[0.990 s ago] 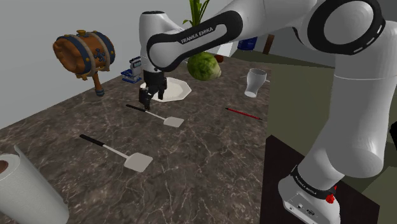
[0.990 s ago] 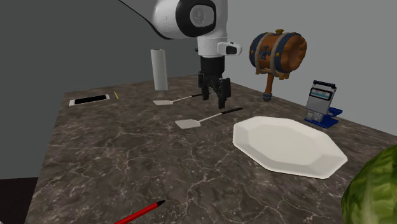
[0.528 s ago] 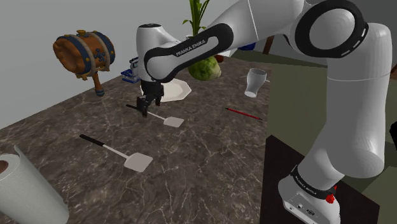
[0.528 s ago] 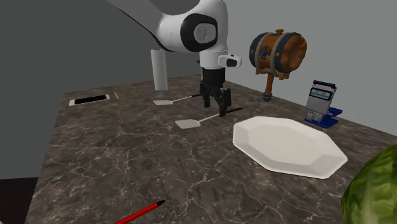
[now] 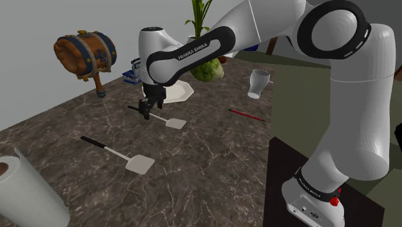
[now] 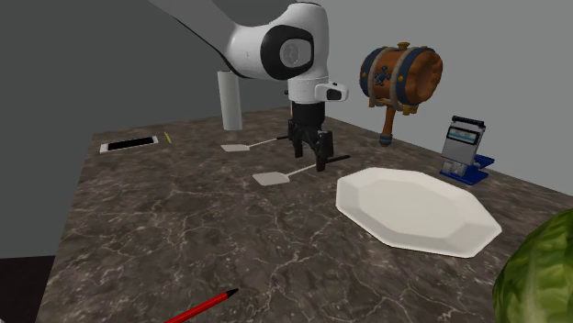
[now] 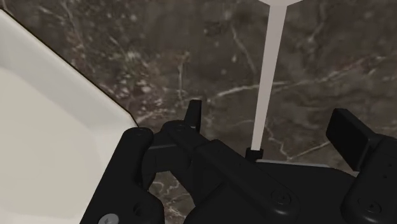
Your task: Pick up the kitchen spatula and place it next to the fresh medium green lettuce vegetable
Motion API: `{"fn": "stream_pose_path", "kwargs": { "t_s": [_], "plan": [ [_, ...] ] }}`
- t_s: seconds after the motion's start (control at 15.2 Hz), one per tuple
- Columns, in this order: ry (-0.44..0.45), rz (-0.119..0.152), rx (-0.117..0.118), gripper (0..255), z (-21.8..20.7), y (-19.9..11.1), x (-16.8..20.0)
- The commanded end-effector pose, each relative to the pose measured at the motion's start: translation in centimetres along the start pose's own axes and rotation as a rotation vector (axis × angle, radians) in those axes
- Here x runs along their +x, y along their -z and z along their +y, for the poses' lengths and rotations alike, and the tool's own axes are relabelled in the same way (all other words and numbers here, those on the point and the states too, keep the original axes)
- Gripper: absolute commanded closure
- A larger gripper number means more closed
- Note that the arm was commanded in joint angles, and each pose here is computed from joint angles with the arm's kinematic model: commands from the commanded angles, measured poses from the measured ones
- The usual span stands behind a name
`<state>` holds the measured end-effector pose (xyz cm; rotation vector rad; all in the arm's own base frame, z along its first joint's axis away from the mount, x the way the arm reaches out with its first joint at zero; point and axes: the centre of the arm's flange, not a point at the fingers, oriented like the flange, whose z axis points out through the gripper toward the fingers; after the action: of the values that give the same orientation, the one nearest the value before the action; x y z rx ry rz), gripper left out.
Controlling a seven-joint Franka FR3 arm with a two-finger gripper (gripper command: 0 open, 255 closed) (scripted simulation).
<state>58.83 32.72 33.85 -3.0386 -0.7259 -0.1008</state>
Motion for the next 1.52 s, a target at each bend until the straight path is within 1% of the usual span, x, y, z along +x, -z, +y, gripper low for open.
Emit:
{"fn": "stream_pose_path", "kwargs": {
  "t_s": [0.0,0.59,1.45],
  "plan": [
    [0.0,0.0,0.0,255,0.0,0.0,0.0],
    [0.0,0.0,0.0,255,0.0,0.0,0.0],
    [0.0,0.0,0.0,255,0.0,6.8,0.5]
  ]
}}
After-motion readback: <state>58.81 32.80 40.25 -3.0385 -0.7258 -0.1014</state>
